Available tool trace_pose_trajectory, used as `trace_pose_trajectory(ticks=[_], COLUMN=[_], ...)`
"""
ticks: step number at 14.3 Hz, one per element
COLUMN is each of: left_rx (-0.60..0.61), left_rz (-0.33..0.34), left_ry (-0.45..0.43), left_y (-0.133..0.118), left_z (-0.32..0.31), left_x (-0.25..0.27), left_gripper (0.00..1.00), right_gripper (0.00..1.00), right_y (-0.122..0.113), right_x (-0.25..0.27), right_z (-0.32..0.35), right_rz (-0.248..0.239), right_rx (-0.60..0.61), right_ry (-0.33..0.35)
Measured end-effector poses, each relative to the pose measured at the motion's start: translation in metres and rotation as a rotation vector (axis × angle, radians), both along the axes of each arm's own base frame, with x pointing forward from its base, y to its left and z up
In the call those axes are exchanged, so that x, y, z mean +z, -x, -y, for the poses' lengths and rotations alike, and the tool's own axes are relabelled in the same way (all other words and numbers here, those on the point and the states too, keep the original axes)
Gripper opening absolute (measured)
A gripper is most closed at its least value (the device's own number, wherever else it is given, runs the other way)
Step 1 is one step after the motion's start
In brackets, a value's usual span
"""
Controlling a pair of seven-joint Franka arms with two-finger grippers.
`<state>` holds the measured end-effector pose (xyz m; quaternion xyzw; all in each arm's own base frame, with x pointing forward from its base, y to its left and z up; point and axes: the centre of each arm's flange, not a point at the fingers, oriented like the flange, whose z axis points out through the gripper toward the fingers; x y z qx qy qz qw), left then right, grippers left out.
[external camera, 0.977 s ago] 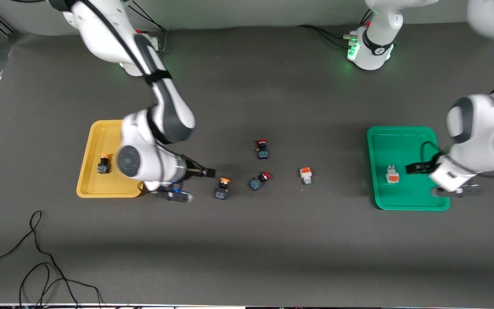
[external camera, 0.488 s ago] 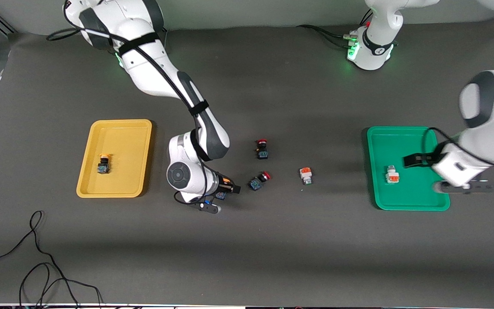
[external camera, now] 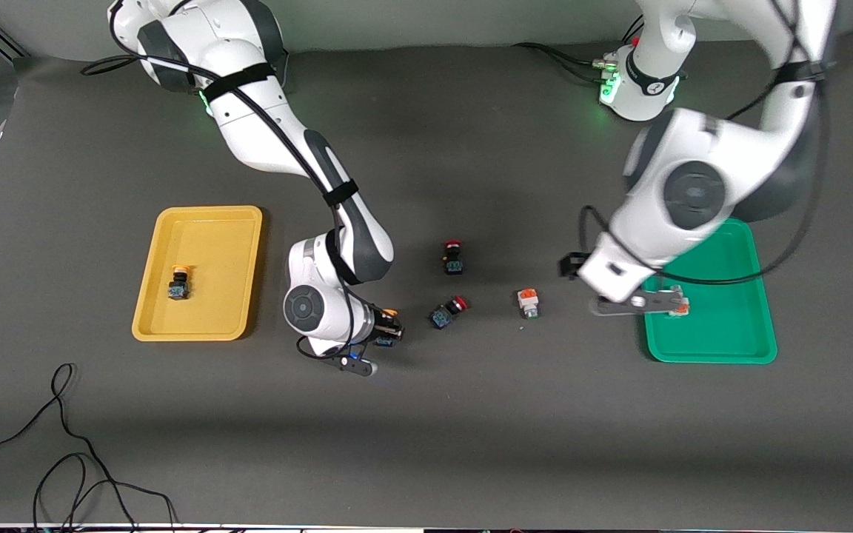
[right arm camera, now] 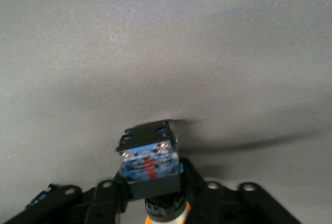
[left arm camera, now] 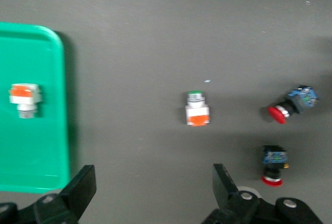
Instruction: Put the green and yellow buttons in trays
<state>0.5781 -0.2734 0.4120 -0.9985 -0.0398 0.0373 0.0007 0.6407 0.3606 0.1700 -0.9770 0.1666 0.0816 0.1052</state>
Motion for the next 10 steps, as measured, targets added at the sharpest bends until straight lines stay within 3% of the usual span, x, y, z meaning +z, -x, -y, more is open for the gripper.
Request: trace_pose_trajectory(ticks=[4,7,10], left_rx=[0.051,0.071,0.091], left_rz=[0.012,0.001,-0.022], left_ry=[0.004,0.001,-0.013], left_y=[0.008,-0.002,-0.009], left_z=[0.054,0.055,0.046], left_x=[-0.056,-0.116,-0.177], left_gripper=[1.0,1.0,1.0], right_gripper=[0.42,0.42,0.42], right_y=[-0.027,-0.048,-0.055], right_x=[0.039,0.091,0.151], right_z=[0.033,0.099,0.186], right_rz=[-0.048,-0.08,-0.095], right_rx=[0.021,0.081,0.169], right_ry=[-0.031,-0.064,-0.021])
